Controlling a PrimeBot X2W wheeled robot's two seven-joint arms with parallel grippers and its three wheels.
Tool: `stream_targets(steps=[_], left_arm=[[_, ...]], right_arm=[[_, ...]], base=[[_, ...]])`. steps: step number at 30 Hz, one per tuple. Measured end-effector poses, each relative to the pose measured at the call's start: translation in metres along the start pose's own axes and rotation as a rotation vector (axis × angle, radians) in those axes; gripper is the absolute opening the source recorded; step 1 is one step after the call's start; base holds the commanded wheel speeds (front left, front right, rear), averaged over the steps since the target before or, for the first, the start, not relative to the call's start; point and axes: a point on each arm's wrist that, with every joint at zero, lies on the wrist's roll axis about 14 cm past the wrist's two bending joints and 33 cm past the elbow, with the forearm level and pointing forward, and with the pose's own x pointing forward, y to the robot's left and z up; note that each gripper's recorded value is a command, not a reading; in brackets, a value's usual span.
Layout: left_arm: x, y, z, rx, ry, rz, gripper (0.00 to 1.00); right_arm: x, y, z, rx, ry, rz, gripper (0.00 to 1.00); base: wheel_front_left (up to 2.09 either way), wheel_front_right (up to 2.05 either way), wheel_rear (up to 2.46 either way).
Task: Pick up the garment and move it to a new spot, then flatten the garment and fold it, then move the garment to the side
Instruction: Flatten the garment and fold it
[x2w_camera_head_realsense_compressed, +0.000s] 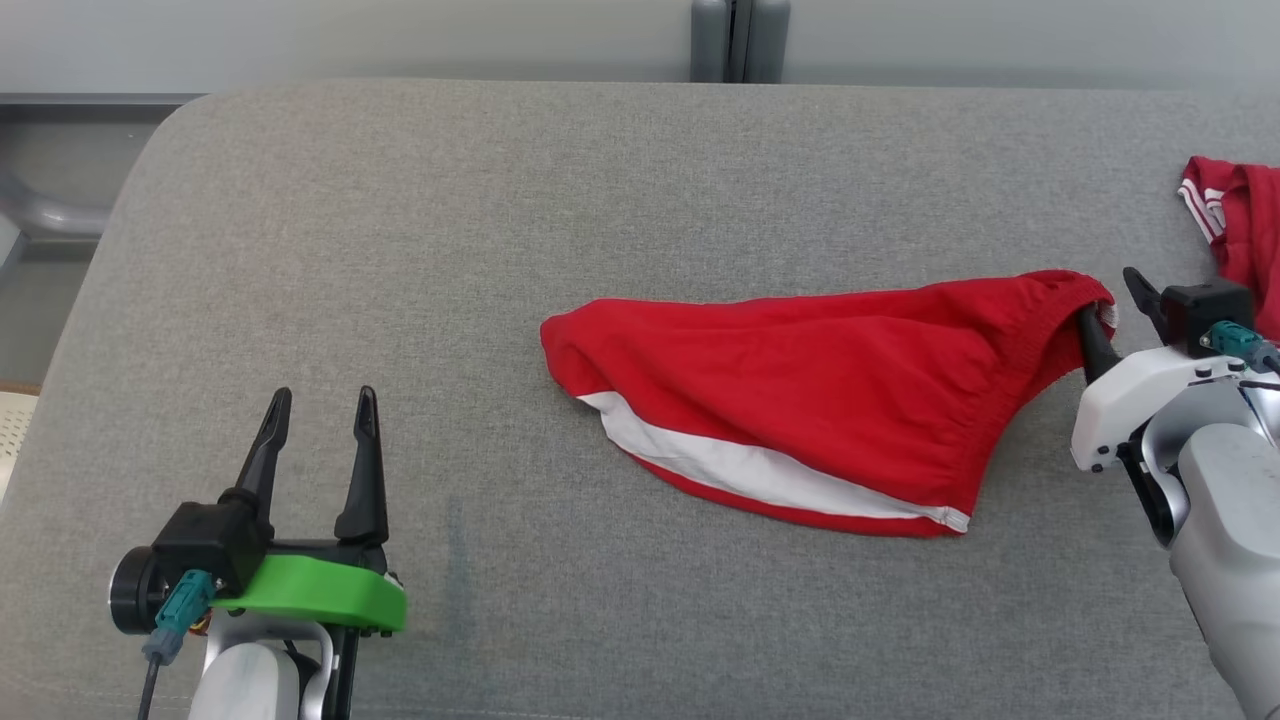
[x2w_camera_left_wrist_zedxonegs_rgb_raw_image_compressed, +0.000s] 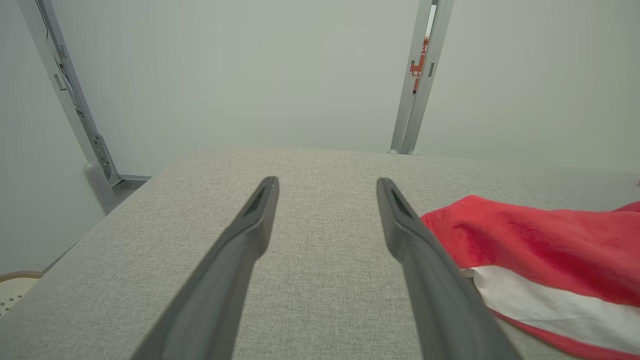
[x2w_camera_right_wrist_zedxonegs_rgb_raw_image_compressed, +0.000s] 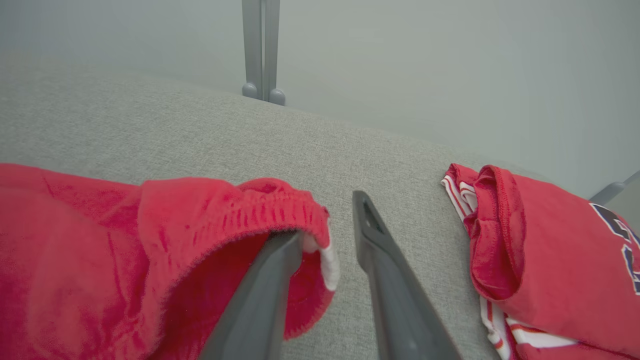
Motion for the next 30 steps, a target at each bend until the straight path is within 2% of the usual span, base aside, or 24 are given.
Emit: stream_targets(steps=[4, 13, 18, 23, 30], left_arm=[[0.001, -0.004, -0.001, -0.005, 0.003, -0.011, 1.00], [0.006, -0.016, 0.002, -0.014, -0.011, -0.045, 1.00], [0.007, -0.022, 0.004, -0.016, -0.016, -0.065, 1.00], [0.006, -0.026, 0.006, -0.018, -0.022, -0.075, 1.00], [0.004, -0.025, 0.006, -0.013, -0.022, -0.074, 1.00]], right_arm=[[-0.006, 0.004, -0.006, 0.016, 0.014, 0.001, 1.00], [-0.055, -0.010, -0.028, 0.093, 0.007, -0.068, 1.00], [-0.079, -0.011, -0.017, 0.153, -0.071, -0.101, 1.00], [-0.100, 0.013, -0.018, 0.186, -0.095, -0.060, 1.00], [-0.112, 0.064, -0.029, 0.207, -0.066, 0.062, 1.00]], base=[[0.00, 0.00, 0.00], [0.00, 0.00, 0.00], [0.00, 0.00, 0.00], [0.00, 0.00, 0.00], [0.00, 0.00, 0.00]])
